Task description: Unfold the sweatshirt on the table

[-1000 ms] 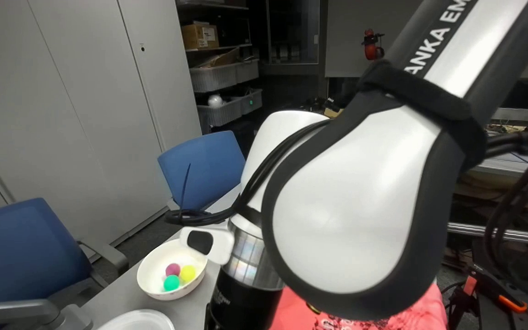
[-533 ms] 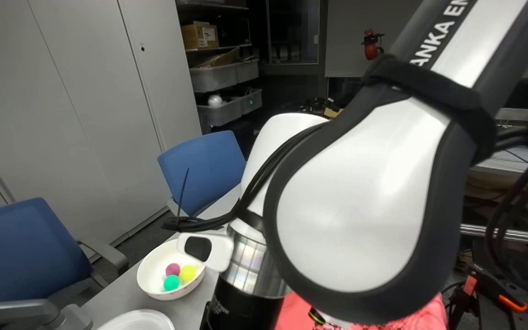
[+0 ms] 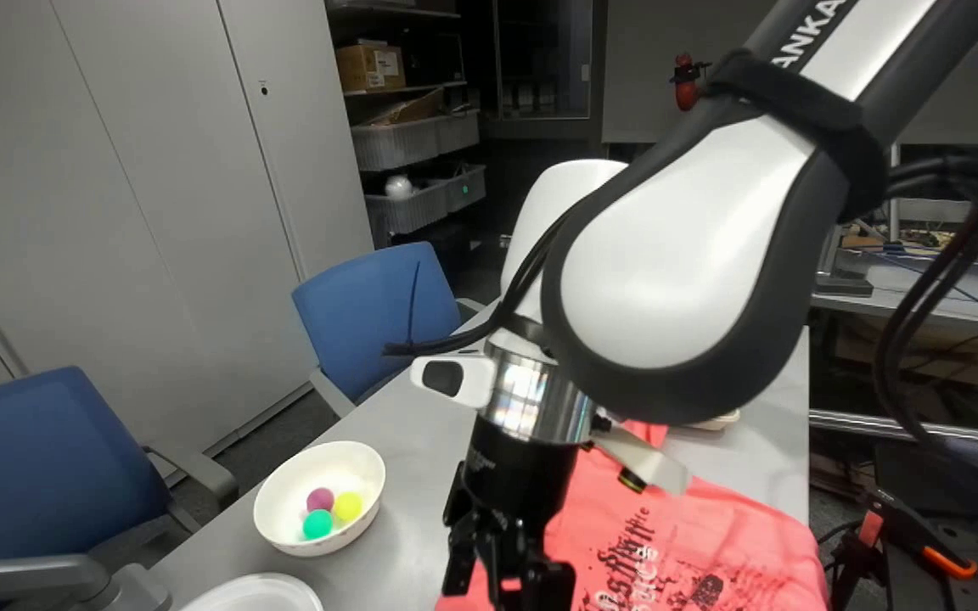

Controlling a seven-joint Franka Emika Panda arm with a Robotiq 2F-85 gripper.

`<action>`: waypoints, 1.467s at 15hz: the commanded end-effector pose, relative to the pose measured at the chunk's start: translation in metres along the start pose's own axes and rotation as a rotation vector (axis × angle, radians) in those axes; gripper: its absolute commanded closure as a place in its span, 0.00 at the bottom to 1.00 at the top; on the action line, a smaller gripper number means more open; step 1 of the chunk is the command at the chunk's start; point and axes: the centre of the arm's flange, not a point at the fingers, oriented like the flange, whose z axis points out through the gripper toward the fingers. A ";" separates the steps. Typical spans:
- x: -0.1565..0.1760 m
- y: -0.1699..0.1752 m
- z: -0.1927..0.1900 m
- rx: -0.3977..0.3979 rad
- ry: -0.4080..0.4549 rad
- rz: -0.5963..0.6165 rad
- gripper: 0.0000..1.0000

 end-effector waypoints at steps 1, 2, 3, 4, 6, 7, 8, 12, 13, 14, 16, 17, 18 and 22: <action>-0.034 -0.008 -0.064 -0.063 -0.085 0.058 0.00; -0.040 -0.008 -0.076 -0.074 -0.099 0.076 0.00; -0.045 -0.010 -0.089 -0.092 -0.112 0.093 0.00; -0.048 -0.011 -0.100 -0.108 -0.122 0.106 0.00; -0.052 -0.016 -0.123 -0.147 -0.134 0.135 0.00; -0.053 -0.020 -0.133 -0.168 -0.139 0.148 0.00; -0.054 -0.024 -0.141 -0.184 -0.144 0.159 0.00; -0.057 -0.047 -0.170 -0.226 -0.171 0.196 0.00; -0.059 -0.053 -0.177 -0.236 -0.180 0.200 0.00; -0.062 -0.058 -0.184 -0.254 -0.194 0.206 0.00; -0.043 -0.023 -0.159 -0.218 -0.154 0.198 0.00; -0.044 -0.029 -0.165 -0.229 -0.150 0.196 0.00; -0.046 -0.032 -0.168 -0.237 -0.149 0.195 0.00; -0.048 -0.035 -0.168 -0.241 -0.153 0.195 0.00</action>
